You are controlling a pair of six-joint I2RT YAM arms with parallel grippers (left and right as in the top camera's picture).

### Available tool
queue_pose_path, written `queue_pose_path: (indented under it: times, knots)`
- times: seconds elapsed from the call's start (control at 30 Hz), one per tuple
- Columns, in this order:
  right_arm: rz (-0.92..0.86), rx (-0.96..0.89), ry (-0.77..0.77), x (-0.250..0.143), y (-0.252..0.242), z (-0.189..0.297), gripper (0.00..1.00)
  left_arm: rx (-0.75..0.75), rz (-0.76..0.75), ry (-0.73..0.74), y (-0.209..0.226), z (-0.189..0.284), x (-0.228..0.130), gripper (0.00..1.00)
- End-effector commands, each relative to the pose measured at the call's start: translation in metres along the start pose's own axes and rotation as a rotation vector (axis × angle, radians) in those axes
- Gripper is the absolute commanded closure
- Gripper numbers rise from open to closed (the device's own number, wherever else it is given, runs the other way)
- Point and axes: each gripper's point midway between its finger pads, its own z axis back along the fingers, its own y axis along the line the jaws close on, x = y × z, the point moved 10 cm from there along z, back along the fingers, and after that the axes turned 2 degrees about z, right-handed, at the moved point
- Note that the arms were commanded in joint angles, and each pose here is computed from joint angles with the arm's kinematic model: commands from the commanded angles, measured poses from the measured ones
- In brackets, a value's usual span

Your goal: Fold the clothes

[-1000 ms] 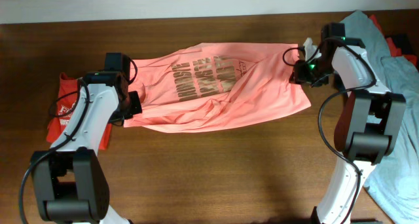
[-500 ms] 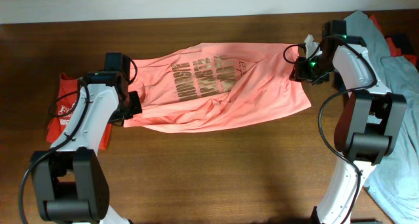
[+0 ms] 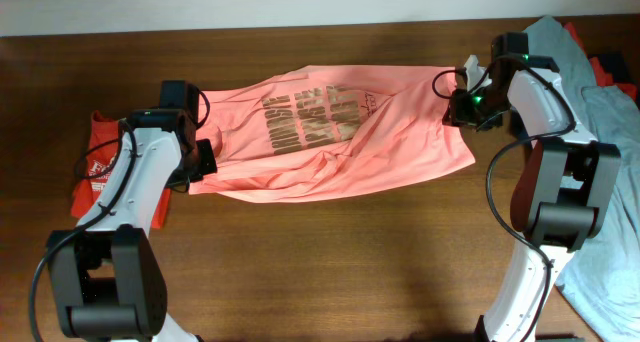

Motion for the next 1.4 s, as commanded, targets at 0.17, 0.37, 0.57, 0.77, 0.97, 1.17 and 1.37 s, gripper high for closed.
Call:
queue_pose_path:
  times: [0.17,0.37,0.57,0.77,0.97,1.17,1.37]
  knots:
    - [-0.005,0.007,0.010,-0.002,0.003,-0.001,0.61,-0.008,0.024,-0.024,0.002,0.007,0.004,0.98]
    - [-0.016,0.020,0.042,-0.005,0.000,-0.013,0.62,-0.008,0.024,-0.024,0.002,0.007,0.004,0.98]
    - [-0.018,0.012,0.052,-0.006,0.000,-0.013,0.64,-0.008,0.024,-0.024,0.002,0.007,0.004,0.98]
    - [-0.022,0.007,0.071,-0.008,-0.003,-0.021,0.64,-0.007,0.024,-0.023,0.002,0.007,0.004,0.98]
    - [-0.022,0.007,0.066,-0.007,-0.003,-0.022,0.74,-0.007,0.024,-0.023,0.002,0.007,0.004,0.98]
    - [-0.020,0.006,0.061,-0.006,-0.003,-0.021,0.96,-0.007,0.024,-0.023,0.002,0.007,0.004,0.98]
    - [-0.011,0.000,0.018,0.001,0.005,0.014,0.96,-0.014,0.014,-0.038,0.003,0.014,0.006,1.00]
